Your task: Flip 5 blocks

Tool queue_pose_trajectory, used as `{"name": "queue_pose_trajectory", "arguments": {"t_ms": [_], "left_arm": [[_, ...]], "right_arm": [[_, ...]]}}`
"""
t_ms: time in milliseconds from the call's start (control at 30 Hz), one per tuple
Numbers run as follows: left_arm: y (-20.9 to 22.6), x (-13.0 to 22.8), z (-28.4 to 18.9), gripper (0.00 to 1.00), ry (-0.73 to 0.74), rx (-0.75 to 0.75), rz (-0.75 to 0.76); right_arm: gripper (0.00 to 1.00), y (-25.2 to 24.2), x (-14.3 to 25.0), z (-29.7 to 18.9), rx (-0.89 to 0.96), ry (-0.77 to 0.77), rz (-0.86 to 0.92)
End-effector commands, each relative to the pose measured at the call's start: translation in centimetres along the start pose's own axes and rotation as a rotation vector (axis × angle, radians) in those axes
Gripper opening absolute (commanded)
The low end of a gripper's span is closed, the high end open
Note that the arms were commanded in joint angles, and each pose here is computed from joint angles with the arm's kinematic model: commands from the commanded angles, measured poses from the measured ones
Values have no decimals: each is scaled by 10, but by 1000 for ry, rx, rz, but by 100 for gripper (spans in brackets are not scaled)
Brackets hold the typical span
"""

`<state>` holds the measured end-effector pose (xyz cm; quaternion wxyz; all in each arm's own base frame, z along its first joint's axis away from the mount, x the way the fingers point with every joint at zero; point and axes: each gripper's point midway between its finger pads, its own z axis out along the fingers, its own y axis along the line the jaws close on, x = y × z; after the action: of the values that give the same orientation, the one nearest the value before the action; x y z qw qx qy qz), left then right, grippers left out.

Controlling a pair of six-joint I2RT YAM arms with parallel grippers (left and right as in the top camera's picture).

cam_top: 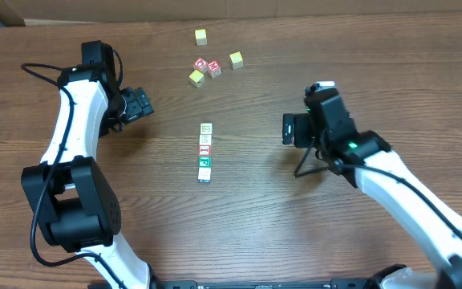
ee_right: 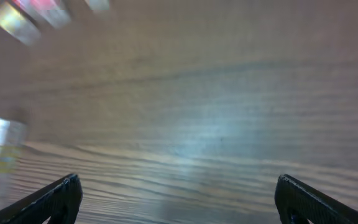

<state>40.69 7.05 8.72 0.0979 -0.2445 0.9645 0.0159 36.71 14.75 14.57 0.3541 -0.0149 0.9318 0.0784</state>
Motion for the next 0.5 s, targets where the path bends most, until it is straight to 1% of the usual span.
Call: {"name": "queue_pose_trajectory", "arguments": {"t_ms": [0, 100, 267, 367, 467], "left_arm": [[-1, -5, -10, 100, -32, 0, 1], [-1, -5, -10, 100, -32, 0, 1], [-1, -5, -10, 100, -32, 0, 1], [-1, -5, -10, 100, -32, 0, 1], [-1, -5, -10, 100, -32, 0, 1]], "right_arm": [[100, 4, -30, -44, -42, -126, 13], [100, 3, -45, -77, -68, -210, 26], [100, -11, -78, -145, -61, -436, 75], [100, -21, -84, -181, -63, -544, 106], [100, -34, -79, -209, -68, -623, 135]]}}
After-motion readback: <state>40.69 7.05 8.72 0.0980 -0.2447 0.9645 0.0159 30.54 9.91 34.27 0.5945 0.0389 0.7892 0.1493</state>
